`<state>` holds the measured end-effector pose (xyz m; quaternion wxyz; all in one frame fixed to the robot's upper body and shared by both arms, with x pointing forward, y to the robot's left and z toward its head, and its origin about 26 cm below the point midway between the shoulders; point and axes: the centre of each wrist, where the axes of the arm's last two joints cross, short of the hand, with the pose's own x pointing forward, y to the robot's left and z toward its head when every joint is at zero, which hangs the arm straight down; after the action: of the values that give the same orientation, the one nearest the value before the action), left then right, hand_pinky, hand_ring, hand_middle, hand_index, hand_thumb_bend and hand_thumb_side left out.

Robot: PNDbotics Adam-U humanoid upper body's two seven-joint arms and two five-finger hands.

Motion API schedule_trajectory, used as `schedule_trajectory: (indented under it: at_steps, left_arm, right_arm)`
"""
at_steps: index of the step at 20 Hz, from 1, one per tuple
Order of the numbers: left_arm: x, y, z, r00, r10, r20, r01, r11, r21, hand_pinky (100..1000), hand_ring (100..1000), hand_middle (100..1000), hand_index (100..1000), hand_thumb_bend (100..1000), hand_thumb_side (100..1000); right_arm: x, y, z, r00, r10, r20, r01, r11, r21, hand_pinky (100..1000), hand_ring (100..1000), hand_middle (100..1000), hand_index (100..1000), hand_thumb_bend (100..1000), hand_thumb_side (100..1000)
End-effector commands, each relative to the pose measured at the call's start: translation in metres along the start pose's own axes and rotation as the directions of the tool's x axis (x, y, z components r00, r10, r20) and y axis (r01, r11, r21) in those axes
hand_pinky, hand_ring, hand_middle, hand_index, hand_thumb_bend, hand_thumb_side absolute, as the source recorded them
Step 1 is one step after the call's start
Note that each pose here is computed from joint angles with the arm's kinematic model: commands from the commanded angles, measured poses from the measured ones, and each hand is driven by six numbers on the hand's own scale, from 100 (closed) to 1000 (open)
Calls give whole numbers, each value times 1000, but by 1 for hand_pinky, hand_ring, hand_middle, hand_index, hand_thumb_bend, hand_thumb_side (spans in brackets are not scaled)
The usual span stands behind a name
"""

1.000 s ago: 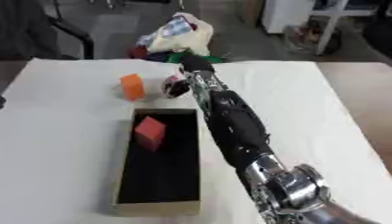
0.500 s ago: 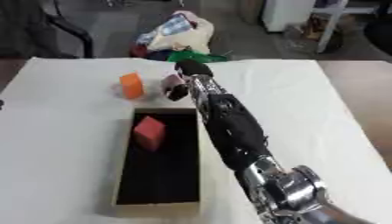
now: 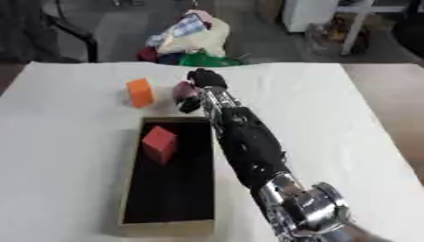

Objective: Pick up objects on the table and place them in the box.

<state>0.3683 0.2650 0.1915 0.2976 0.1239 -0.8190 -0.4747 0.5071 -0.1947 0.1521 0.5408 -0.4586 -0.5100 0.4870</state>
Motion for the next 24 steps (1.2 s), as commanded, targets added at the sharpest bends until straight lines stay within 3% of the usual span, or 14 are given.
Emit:
schedule_trajectory:
  at_steps: [1,5,8,10,14,18,24]
  left_arm:
    - [5,10,-4,999,-32,21,32,999,8,762,707,687,959,100,1000]
    - [5,10,-4,999,-34,20,33,999,9,762,706,687,959,100,1000]
    - [5,10,-4,999,-34,18,34,999,10,762,706,687,959,100,1000]
    - [4,10,-3,999,-34,16,34,999,11,762,706,687,959,100,1000]
    - [3,10,-1,999,-33,5,33,999,9,762,706,686,958,100,1000]
    - [-1,9,4,999,-32,-17,32,999,6,761,706,686,958,100,1000]
    - [-8,8,14,997,-35,-63,36,999,9,761,708,686,959,100,1000]
  right_arm:
    - [0,-11,-1,1000,6,-4,-6,999,-34,818,827,780,858,211,391]
    - [0,-10,-1,1000,17,-11,-18,998,-64,799,799,693,784,166,396]
    - [0,-13,0,1000,28,-9,-29,993,-119,763,748,532,643,100,417]
    - [0,-17,0,999,32,-8,-33,986,-164,748,729,491,597,100,426]
    - [4,-23,2,999,27,36,-18,970,-243,736,724,480,586,100,439]
    - [15,-39,5,989,38,141,8,951,-309,735,724,478,585,100,457]
    - [34,-65,20,936,127,329,-4,937,-349,741,723,481,587,100,486]
